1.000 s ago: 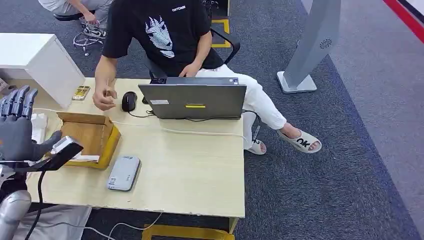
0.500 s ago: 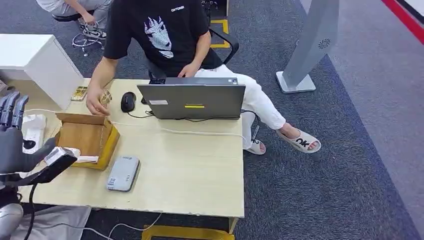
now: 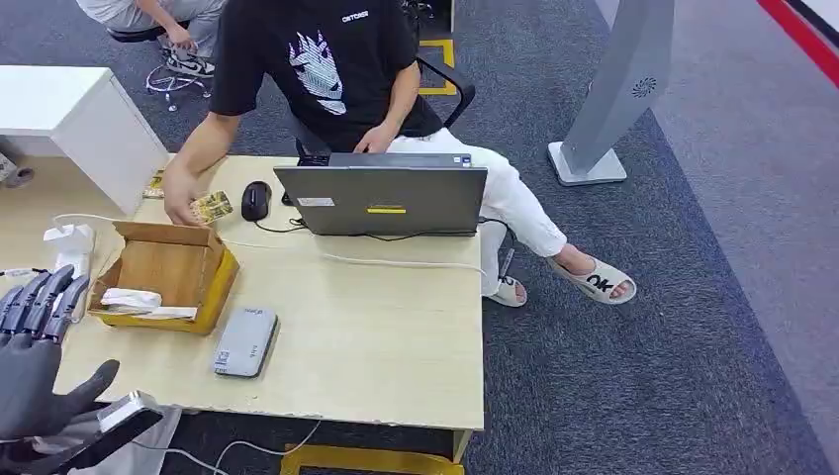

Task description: Pass the card to the sensor for recognition and then transmit it.

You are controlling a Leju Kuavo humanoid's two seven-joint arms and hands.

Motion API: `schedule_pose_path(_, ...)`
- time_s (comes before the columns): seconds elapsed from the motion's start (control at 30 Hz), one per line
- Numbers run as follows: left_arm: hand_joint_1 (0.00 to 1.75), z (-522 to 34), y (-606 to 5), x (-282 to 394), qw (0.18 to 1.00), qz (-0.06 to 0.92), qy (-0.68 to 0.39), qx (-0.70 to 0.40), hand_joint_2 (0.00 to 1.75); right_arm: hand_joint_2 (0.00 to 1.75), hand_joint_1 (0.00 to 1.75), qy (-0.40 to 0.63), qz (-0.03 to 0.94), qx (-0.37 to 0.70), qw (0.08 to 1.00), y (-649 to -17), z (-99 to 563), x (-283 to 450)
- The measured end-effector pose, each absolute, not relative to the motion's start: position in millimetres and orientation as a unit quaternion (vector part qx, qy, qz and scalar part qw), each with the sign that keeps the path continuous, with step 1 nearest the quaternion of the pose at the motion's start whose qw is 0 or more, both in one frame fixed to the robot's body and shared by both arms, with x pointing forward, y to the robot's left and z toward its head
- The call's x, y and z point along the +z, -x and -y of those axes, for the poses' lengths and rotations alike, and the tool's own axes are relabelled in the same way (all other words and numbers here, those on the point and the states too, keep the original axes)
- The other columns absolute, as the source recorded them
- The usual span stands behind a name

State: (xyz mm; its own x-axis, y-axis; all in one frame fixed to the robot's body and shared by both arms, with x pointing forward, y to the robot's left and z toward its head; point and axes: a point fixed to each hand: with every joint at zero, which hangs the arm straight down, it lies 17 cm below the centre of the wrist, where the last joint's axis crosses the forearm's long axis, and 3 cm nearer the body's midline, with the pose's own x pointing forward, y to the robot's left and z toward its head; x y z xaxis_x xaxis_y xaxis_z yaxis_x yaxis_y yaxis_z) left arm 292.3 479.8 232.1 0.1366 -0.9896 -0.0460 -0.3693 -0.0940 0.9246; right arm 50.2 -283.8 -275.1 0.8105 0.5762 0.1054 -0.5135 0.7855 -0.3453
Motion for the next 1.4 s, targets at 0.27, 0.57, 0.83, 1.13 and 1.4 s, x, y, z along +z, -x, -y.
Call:
schedule_pose_path(0.27,0.00,-500,-282,222,0.427,0.476,-0.654,-0.404,1.75,1.75,0.00,0.159,0.097,0.293,0.938,-48,295,-272)
schedule_pose_path(0.57,0.00,-520,-277,216,0.443,0.428,-0.670,-0.415,1.75,1.75,0.00,0.166,0.095,0.293,0.937,-48,302,-270)
schedule_pose_path(0.83,0.00,-575,-276,193,0.490,0.358,-0.687,-0.401,1.75,1.75,0.00,0.180,0.101,0.294,0.933,-54,310,-268)
schedule_pose_path(1.13,0.00,-578,-298,185,0.464,0.401,-0.704,-0.358,1.75,1.75,0.00,0.190,0.110,0.302,0.927,-63,306,-269)
schedule_pose_path(1.4,0.00,-558,-312,171,0.445,0.425,-0.700,-0.362,1.75,1.75,0.00,0.181,0.114,0.310,0.926,-66,299,-273)
